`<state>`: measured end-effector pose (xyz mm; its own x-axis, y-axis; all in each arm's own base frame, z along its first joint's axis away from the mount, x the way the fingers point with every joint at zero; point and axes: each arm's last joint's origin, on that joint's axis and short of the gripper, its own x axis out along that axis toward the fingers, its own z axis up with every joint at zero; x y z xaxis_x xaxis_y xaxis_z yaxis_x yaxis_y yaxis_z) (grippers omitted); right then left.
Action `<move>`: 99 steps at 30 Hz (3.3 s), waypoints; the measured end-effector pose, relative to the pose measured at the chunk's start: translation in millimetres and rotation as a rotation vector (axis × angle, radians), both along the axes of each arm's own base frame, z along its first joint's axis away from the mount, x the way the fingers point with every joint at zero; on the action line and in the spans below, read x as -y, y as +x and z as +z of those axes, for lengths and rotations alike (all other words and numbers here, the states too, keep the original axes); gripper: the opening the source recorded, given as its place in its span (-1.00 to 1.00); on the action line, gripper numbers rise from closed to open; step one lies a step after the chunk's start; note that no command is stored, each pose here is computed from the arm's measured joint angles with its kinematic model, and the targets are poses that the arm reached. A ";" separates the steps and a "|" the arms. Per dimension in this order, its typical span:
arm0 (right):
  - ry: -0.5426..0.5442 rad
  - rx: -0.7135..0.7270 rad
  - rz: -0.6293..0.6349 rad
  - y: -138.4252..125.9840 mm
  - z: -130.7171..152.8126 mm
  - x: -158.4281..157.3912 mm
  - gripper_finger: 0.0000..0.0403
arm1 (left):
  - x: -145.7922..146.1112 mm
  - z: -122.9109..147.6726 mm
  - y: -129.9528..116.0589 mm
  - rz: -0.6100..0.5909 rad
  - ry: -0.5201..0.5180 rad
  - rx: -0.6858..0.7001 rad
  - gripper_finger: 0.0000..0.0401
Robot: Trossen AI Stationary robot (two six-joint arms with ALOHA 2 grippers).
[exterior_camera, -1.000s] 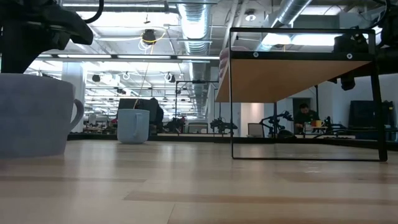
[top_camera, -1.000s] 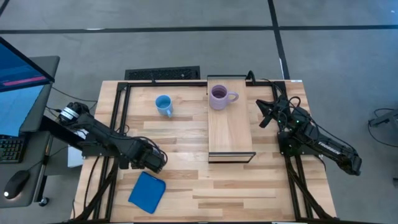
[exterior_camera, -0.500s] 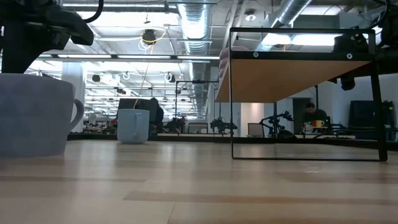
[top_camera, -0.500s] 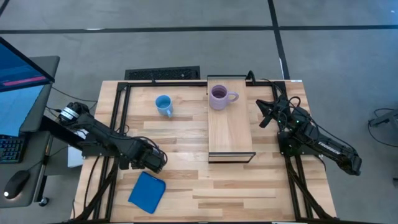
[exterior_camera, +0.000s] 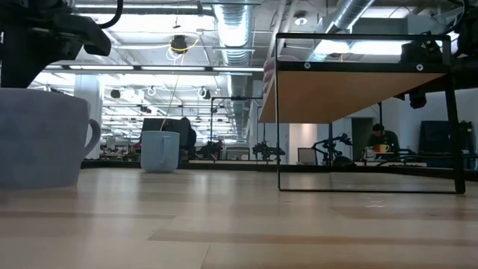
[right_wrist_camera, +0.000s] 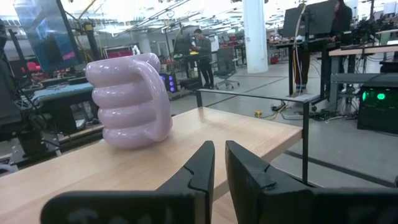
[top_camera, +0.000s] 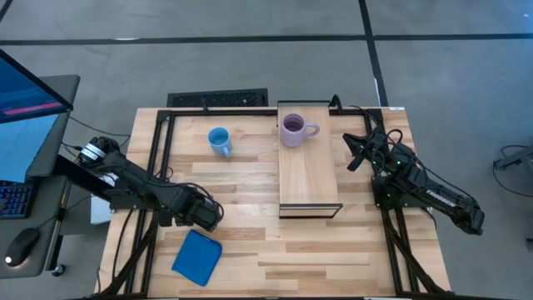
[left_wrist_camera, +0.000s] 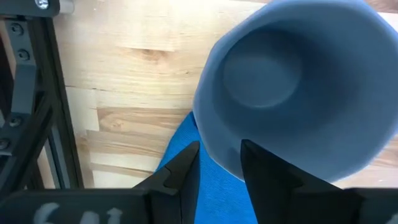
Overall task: Stack small to large cups/mugs on shelf
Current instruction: Put the blue mug on the shelf
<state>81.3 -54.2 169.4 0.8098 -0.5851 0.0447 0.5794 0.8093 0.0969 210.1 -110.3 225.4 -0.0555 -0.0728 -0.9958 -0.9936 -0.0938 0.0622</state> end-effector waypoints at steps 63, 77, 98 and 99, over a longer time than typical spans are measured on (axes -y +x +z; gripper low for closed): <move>0.000 0.000 0.000 0.0 0.0 0.0 -0.68 | -3.2 -0.3 0.1 -0.076 0.071 0.024 -0.73; 0.000 0.000 0.000 0.0 0.0 0.0 -0.68 | -2.3 -0.3 1.9 -0.131 0.060 0.045 -0.73; 0.000 0.000 0.000 0.0 0.0 0.0 -0.68 | -0.9 -0.3 4.7 -0.152 0.046 0.076 -0.73; 0.000 0.000 0.000 0.0 0.0 0.0 -0.68 | -0.9 -0.3 4.9 -0.137 0.046 0.077 -0.73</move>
<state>81.2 -54.1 169.4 0.8098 -0.5850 0.0443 0.5793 0.8093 0.0969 215.0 -109.4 225.1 0.0145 -0.0243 -0.9996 -0.9990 0.0416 -0.0155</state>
